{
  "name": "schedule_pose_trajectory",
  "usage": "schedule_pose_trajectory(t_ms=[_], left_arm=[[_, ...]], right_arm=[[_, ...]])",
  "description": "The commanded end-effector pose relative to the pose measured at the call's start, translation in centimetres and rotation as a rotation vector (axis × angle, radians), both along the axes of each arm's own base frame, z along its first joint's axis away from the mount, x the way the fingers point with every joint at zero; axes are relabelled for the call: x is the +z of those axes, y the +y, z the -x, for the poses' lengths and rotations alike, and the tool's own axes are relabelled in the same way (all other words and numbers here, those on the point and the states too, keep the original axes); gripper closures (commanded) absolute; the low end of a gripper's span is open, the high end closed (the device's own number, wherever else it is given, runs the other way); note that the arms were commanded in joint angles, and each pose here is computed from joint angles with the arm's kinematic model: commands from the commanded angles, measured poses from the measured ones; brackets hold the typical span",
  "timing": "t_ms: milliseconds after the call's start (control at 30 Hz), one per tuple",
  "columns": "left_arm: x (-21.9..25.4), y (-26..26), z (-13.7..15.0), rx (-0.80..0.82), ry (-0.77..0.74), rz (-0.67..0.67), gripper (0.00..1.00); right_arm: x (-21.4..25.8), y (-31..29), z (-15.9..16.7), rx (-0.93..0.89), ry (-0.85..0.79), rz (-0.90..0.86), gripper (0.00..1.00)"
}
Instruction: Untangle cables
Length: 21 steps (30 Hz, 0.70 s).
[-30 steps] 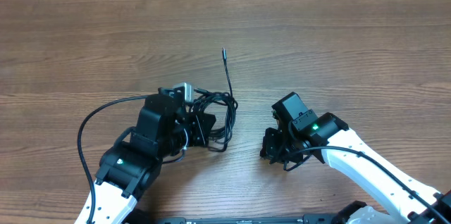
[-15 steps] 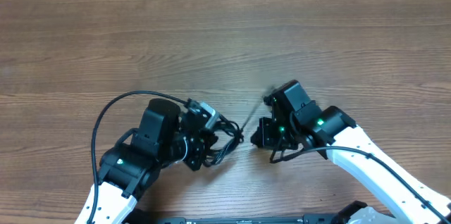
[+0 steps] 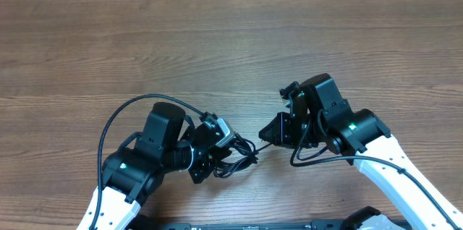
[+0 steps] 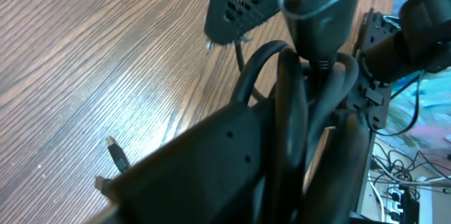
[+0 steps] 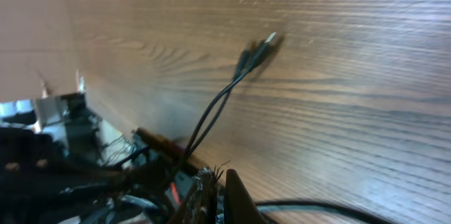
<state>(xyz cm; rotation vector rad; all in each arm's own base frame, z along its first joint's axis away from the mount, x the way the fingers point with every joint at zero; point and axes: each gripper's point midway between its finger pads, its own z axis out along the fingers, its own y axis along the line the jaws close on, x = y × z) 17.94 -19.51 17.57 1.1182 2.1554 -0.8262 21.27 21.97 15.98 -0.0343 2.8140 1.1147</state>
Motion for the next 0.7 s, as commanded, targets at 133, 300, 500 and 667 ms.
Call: schedule_pose_trajectory(t_ms=[133,300,500,667], left_arm=[[1.5,-0.1,-1.0,0.011,-0.067,0.013,0.96],[0.5,1.7,-2.9,0.167,-0.068,-0.074,0.96],[-0.5,2.3,-3.7,0.399,0.136,-0.041,0.96],[-1.8,1.5,-3.6,0.472,0.307,-0.008,0.96]], right_arm=[[2.1,0.7,0.4,0.027,-0.007,-0.068,0.95],[1.9,0.5,0.3,0.020,-0.008,-0.057,0.93],[3.5,-0.5,-0.2,0.052,-0.097,-0.056,0.92],[7.3,0.4,1.3,0.215,-0.291,-0.164,0.92]])
